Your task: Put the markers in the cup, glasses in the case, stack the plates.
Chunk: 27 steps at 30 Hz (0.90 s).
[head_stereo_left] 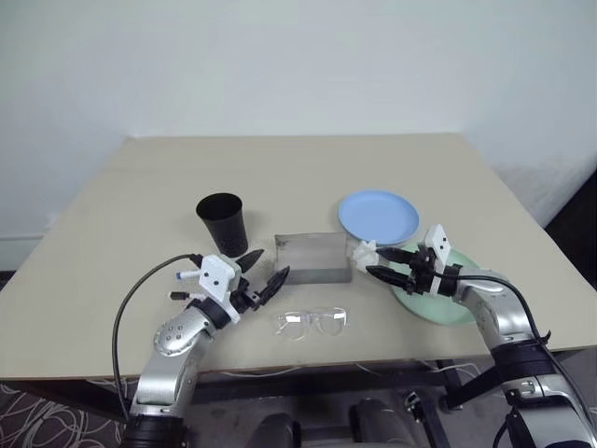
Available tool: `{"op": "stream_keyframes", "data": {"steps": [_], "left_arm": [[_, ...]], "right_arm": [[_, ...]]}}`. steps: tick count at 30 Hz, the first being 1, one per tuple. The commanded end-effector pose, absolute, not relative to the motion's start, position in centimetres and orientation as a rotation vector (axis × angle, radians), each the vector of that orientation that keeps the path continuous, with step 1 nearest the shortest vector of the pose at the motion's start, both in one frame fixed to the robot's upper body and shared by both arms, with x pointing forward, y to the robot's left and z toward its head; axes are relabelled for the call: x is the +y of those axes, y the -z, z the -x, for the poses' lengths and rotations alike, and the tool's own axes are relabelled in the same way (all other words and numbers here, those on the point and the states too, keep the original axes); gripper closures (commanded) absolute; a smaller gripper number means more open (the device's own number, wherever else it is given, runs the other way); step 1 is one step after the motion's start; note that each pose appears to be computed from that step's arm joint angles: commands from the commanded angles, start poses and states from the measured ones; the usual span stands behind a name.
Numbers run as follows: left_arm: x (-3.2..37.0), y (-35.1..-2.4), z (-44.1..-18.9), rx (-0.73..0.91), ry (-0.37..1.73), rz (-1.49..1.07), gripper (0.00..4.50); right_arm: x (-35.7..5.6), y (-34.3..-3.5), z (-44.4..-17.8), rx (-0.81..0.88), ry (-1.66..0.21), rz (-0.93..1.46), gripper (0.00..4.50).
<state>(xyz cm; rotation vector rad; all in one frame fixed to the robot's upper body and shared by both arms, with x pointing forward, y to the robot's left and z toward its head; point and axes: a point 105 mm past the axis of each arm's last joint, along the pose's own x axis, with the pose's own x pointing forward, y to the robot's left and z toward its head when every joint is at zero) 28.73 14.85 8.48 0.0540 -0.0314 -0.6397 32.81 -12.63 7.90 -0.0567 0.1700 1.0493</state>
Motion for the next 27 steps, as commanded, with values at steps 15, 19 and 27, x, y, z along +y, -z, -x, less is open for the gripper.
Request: {"op": "stream_keyframes", "data": {"steps": [15,19,27], "left_arm": [[15.5,-10.0,-28.3,-0.068,0.667,-0.089,1.03],[16.4,-9.2,-28.1,-0.038,0.657,-0.1,1.03],[17.4,-9.3,-28.5,-0.028,0.65,-0.12,1.03]], "right_arm": [[-13.1,-9.0,-33.1,0.089,-0.975,0.093,1.75],[-13.0,-8.9,-33.1,0.087,-0.959,0.079,1.75],[-12.7,-9.8,-32.9,0.066,-0.942,0.07,1.75]]}}
